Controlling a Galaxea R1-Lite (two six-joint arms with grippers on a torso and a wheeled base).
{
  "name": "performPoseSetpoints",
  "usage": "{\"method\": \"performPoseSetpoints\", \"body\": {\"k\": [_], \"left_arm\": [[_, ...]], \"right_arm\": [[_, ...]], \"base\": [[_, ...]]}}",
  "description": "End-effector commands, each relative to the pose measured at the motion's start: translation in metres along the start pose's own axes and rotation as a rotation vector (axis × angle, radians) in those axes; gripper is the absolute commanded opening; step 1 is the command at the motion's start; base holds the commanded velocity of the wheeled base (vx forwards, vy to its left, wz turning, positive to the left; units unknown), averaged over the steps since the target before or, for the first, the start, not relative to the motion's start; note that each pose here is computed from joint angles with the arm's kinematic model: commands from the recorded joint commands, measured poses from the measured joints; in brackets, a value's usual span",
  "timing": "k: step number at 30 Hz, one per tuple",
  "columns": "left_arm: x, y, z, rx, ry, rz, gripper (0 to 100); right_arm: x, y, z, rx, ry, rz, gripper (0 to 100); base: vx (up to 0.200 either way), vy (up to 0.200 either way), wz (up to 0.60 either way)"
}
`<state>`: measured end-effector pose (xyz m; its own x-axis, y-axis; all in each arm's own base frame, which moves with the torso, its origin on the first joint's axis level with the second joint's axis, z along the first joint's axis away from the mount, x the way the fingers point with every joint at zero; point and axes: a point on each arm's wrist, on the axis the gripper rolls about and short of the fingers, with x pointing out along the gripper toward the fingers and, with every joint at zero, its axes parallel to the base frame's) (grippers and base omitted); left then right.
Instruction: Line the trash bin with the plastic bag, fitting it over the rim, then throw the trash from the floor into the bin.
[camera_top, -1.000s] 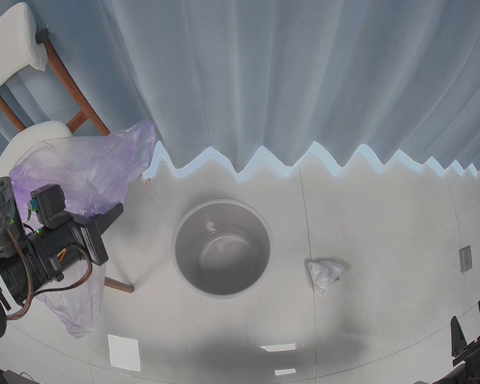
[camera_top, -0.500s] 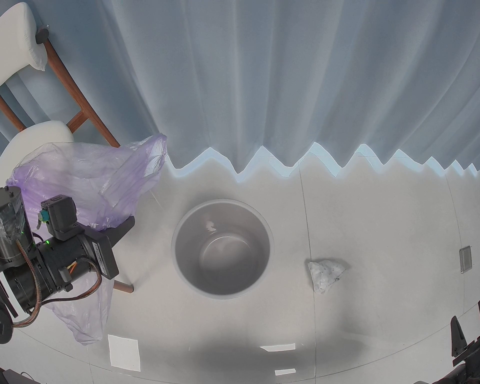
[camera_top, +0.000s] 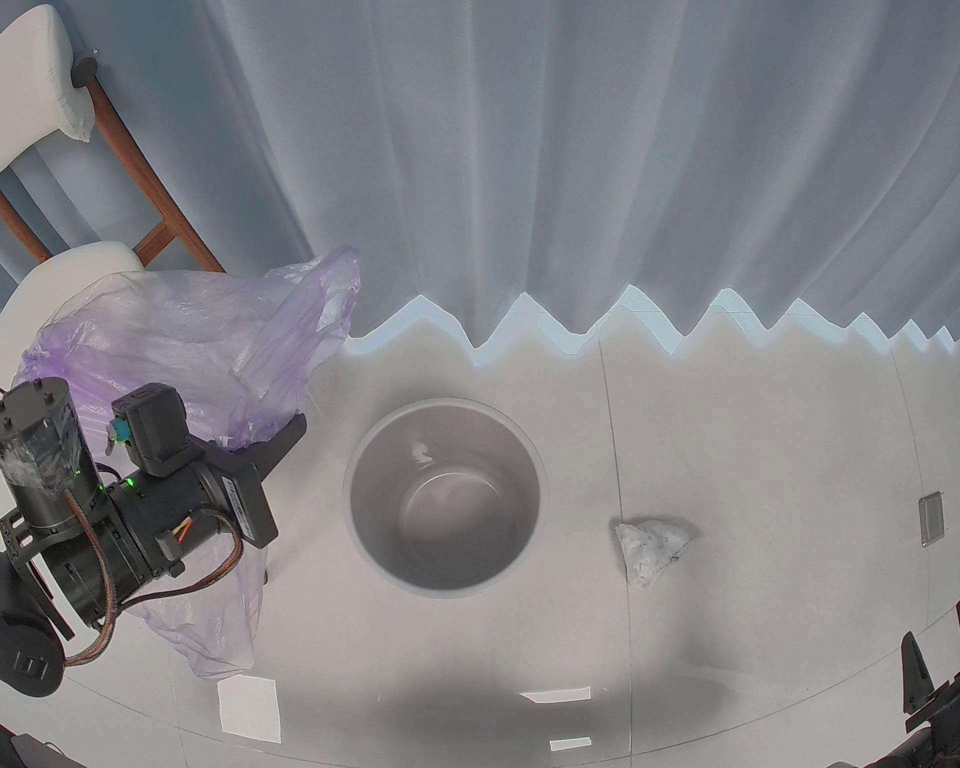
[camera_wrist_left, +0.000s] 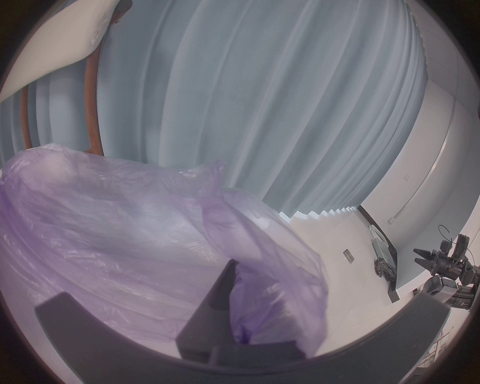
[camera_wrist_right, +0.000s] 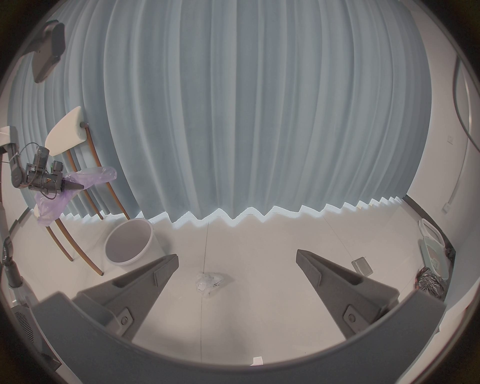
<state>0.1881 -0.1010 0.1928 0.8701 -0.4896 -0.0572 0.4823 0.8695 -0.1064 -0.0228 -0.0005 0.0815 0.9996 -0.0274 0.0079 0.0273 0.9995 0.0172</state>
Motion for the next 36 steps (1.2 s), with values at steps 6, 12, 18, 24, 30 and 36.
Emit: {"method": "performPoseSetpoints", "body": {"k": [6, 12, 18, 24, 30, 36], "left_arm": [[0.011, -0.008, -0.009, -0.007, 0.015, -0.038, 0], [0.014, -0.013, -0.01, -0.006, 0.016, -0.064, 0], [0.018, -0.02, -0.009, -0.005, -0.037, -0.1, 0], [0.023, -0.024, -0.012, -0.006, -0.054, -0.112, 0], [0.022, -0.029, -0.01, 0.003, -0.068, -0.134, 0], [0.021, -0.043, -0.007, -0.004, -0.106, -0.19, 0]], "right_arm": [[0.0, 0.0, -0.005, 0.0, 0.0, 0.0, 100], [0.0, 0.0, -0.005, 0.0, 0.0, 0.0, 100], [0.0, 0.0, -0.005, 0.0, 0.0, 0.0, 100], [0.0, 0.0, -0.005, 0.0, 0.0, 0.0, 100], [0.0, 0.0, -0.005, 0.0, 0.0, 0.0, 100], [0.0, 0.0, -0.005, 0.0, 0.0, 0.0, 100]], "base": [[0.0, 0.0, 0.0], [0.0, 0.0, 0.0], [0.0, 0.0, 0.0], [0.0, 0.0, 0.0], [0.0, 0.0, 0.0], [0.0, 0.0, 0.0]]}}
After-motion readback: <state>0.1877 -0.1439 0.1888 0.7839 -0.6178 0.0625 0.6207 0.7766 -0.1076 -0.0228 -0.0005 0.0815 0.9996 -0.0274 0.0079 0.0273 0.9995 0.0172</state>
